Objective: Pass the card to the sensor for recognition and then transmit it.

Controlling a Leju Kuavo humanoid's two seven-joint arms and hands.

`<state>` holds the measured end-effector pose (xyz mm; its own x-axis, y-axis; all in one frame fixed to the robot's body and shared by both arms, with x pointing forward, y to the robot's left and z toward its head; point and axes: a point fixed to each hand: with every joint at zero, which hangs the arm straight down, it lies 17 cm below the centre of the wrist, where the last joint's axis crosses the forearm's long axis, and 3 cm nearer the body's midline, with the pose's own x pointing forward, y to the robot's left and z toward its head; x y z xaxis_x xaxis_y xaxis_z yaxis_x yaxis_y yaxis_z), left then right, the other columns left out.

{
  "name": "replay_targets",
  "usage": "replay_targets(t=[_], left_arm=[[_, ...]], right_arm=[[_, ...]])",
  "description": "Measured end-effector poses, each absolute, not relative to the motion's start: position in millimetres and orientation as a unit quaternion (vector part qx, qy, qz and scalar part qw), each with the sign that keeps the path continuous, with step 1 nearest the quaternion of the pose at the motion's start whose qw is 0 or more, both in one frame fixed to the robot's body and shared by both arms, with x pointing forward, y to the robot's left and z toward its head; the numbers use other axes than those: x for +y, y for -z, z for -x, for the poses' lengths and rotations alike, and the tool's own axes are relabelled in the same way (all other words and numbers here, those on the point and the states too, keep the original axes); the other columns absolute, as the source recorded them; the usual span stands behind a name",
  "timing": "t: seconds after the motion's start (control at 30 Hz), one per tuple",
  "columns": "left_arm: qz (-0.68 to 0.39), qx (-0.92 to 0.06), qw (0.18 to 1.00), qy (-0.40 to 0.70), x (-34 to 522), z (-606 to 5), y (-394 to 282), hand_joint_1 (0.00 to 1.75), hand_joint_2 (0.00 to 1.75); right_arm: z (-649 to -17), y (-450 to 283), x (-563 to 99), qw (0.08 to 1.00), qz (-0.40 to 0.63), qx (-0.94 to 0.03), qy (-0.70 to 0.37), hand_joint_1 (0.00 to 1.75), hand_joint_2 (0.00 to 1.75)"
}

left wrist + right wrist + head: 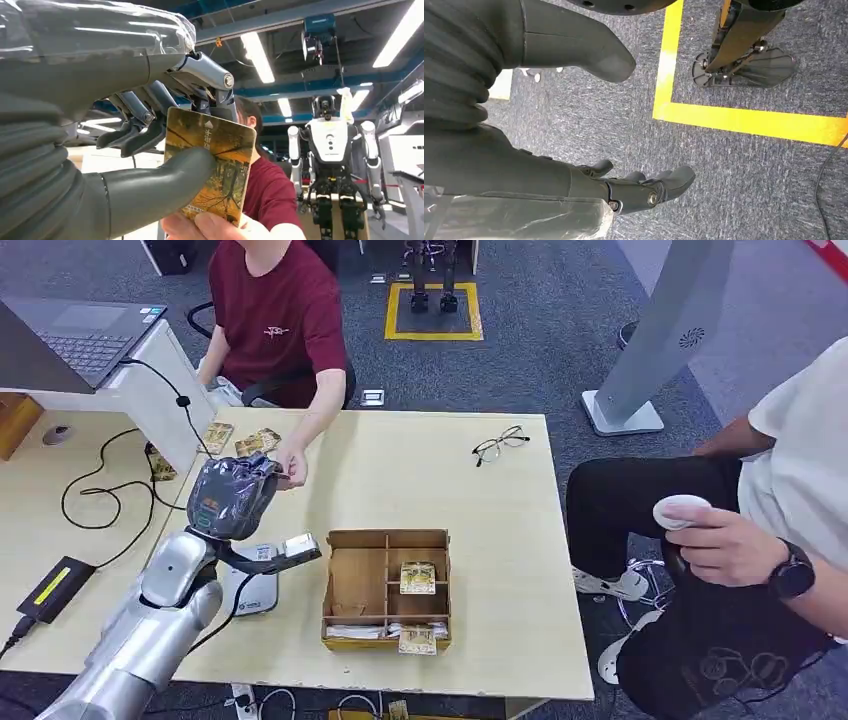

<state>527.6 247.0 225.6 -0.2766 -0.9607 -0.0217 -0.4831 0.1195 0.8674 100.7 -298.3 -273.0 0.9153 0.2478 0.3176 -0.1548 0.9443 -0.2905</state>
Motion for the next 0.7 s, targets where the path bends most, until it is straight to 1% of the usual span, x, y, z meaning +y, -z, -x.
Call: replay_targets(t=[0.03,0.27,0.47,0.6,0.7], left_arm=[[-0.524,-0.688,0.295,0.406,247.2,-527.7,-225.2,0.0,1.75],[-0.536,-0.692,0.291,0.385,252.9,-526.0,-232.1,0.0,1.75],[-0.577,-0.675,0.295,0.351,284.6,-526.5,-241.1,0.0,1.75],[-0.612,-0.646,0.312,0.331,332.3,-524.7,-239.5,0.0,1.75],[-0.642,-0.62,0.322,0.316,386.9,-517.9,-242.2,0.0,1.75]], right_arm=[[-100.7,273.0,-298.3,0.97,0.131,-0.178,-0.104,0.0,1.75],[-100.4,273.0,-298.1,0.969,0.132,-0.177,-0.111,0.0,1.75],[-99.1,273.2,-298.3,0.969,0.134,-0.176,-0.111,0.0,1.75],[-97.2,273.4,-299.5,0.969,0.137,-0.175,-0.108,0.0,1.75],[-94.7,273.8,-300.7,0.97,0.139,-0.172,-0.101,0.0,1.75]])
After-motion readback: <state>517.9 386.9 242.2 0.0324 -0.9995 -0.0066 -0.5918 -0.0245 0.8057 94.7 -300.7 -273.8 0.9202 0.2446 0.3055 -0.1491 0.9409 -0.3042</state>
